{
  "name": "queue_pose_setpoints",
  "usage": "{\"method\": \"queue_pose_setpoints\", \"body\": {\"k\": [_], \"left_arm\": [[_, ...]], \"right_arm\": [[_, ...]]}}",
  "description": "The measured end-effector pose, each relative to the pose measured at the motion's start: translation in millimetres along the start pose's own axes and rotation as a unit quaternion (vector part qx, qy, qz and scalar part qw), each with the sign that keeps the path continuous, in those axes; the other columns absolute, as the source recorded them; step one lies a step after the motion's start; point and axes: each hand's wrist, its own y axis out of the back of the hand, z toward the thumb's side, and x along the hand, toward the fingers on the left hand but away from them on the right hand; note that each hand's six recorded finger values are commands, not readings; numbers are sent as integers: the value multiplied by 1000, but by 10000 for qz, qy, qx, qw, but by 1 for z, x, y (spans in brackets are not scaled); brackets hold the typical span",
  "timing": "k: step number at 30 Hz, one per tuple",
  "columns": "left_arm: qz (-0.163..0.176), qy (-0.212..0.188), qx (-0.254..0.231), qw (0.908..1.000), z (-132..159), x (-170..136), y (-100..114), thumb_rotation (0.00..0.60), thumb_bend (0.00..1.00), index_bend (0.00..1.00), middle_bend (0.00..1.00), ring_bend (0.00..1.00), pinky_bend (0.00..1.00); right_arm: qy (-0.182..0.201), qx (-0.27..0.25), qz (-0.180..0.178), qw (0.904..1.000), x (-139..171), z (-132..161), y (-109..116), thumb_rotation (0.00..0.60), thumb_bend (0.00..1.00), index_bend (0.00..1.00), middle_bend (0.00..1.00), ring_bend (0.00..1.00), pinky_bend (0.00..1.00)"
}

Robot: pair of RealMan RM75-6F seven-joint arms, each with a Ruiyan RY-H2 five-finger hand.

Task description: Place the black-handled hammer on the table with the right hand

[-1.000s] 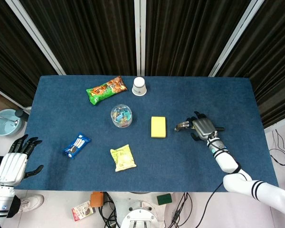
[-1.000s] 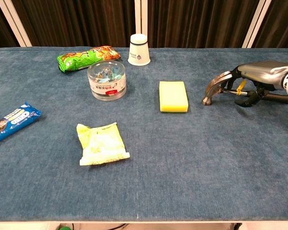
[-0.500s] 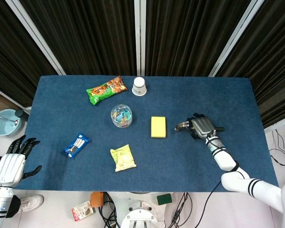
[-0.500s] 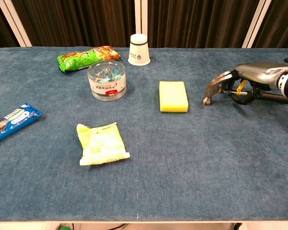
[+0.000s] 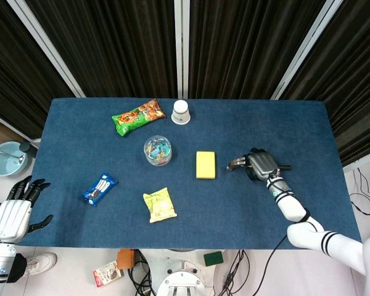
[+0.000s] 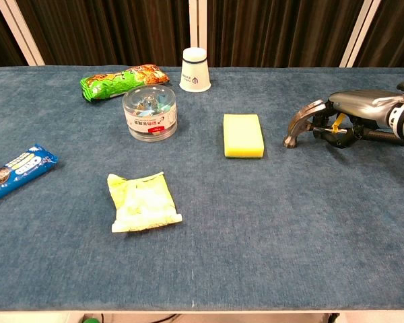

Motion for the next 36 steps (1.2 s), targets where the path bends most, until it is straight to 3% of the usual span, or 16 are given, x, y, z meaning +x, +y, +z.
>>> {"method": "queue_pose_setpoints", "body": {"k": [12,20,28,36], "left_arm": [[-3,49,-21,10000,-3,-1,-1,600,144,210,170,51,110],[-12,76,-29,10000,-4,-1,-1,600,143,206,170,51,110],[-28,77,-42,10000,-4,-1,-3,600,143,206,170,50,111],[-33,70,-48,10000,-4,-1,-3,600,143,205,170,50,110]], "right_arm": [[25,-102,-100,9999,-3,1,2,600,750,626,512,277,302],[107,-264,-264,9992,-3,1,8,600,998,698,586,373,407],[200,-564,-428,9973,2,-2,14,600,1000,761,642,483,589],[320,-1105,-738,9906,14,-4,23,600,1000,895,744,637,798]]}}
